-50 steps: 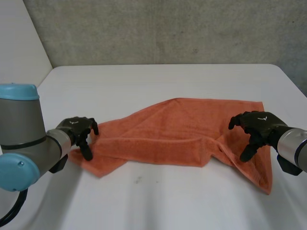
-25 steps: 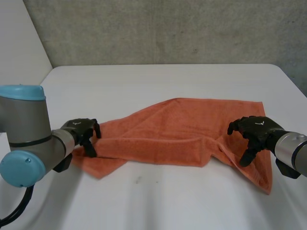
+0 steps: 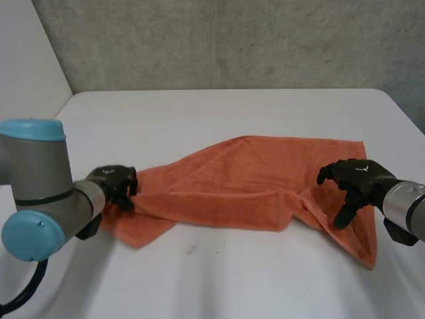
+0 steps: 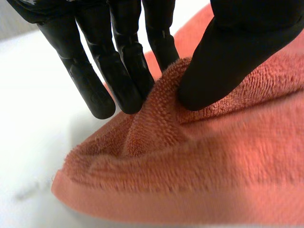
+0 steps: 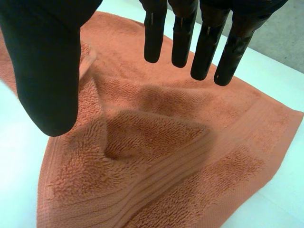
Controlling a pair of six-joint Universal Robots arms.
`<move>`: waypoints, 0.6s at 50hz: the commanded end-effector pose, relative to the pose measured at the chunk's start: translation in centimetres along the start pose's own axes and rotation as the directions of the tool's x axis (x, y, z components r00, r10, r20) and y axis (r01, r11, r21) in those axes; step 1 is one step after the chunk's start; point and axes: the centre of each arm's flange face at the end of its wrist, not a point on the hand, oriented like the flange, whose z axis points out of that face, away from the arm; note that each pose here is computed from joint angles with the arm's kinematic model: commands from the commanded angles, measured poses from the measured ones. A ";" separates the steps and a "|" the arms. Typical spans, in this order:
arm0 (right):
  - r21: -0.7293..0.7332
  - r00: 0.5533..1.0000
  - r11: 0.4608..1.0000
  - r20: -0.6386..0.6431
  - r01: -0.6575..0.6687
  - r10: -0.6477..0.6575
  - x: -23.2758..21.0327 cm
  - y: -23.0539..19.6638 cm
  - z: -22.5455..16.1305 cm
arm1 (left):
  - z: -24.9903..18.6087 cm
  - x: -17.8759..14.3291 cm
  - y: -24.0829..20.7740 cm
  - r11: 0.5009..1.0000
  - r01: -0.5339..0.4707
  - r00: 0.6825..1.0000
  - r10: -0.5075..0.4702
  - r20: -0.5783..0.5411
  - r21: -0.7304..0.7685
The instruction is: Fold the laundry
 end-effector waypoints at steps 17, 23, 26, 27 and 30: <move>-0.085 0.934 0.934 0.053 -0.347 0.352 -1.7 1.8 -1.6 | -12.6 4.2 -9.4 0.905 -0.055 0.993 0.095 -0.074 0.422; -0.054 0.939 0.940 0.055 -0.338 0.341 -2.1 2.7 -1.2 | -14.4 4.3 -10.0 0.883 -0.052 0.992 0.099 -0.078 0.466; -0.024 0.944 0.945 0.047 -0.326 0.327 -2.1 3.2 -0.5 | -15.1 4.3 -10.3 0.873 -0.050 0.992 0.099 -0.076 0.484; -0.013 0.946 0.947 0.031 -0.321 0.322 -1.9 3.6 0.1 | -15.4 4.2 -10.5 0.868 -0.049 0.992 0.099 -0.075 0.494; 0.015 0.951 0.951 -0.012 -0.308 0.308 -1.3 3.9 0.9 | -15.6 4.2 -10.5 0.866 -0.049 0.993 0.098 -0.073 0.498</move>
